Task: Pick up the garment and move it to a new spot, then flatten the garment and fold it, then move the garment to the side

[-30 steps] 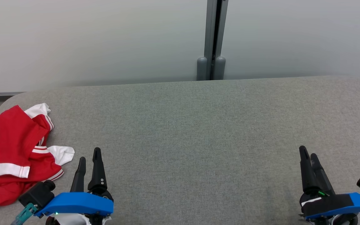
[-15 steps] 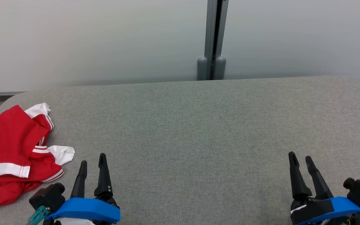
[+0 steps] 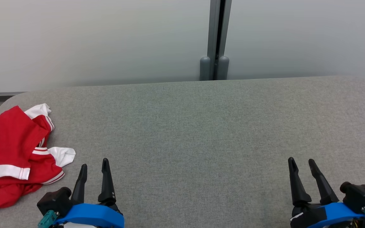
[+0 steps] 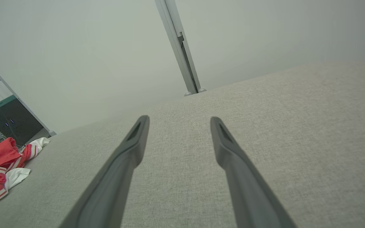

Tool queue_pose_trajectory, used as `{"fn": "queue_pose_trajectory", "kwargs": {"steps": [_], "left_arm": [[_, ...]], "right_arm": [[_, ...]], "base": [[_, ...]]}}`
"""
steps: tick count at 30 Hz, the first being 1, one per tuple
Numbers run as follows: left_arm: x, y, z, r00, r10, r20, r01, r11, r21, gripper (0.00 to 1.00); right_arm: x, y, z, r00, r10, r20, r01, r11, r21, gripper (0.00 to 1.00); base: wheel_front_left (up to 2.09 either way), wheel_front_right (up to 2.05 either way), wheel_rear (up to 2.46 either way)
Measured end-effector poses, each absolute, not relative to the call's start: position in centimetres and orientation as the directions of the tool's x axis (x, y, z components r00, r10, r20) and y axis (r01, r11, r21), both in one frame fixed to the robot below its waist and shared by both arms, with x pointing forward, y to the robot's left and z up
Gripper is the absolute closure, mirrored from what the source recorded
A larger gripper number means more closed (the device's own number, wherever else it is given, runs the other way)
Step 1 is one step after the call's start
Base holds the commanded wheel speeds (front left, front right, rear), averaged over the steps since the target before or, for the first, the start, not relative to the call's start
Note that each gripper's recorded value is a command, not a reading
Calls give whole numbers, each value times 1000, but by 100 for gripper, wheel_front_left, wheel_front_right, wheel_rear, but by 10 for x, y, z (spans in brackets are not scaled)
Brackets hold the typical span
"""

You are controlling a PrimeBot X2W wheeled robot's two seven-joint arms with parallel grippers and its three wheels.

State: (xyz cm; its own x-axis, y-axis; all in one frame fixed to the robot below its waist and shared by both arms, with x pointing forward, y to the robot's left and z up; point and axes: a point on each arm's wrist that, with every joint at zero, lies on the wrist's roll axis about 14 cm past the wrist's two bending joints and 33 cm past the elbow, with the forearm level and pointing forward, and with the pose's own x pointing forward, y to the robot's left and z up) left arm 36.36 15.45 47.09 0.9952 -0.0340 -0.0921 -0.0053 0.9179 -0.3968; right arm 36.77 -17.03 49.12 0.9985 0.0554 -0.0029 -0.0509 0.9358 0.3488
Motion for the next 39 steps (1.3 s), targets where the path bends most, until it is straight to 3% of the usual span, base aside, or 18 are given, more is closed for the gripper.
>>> {"fn": "queue_pose_trajectory", "kwargs": {"steps": [39], "left_arm": [[354,148,457,994,-62,-86,51,991,-127,0]], "right_arm": [[364,-159,491,992,125,27,-126,991,34,0]], "base": [[0,0,0]]}}
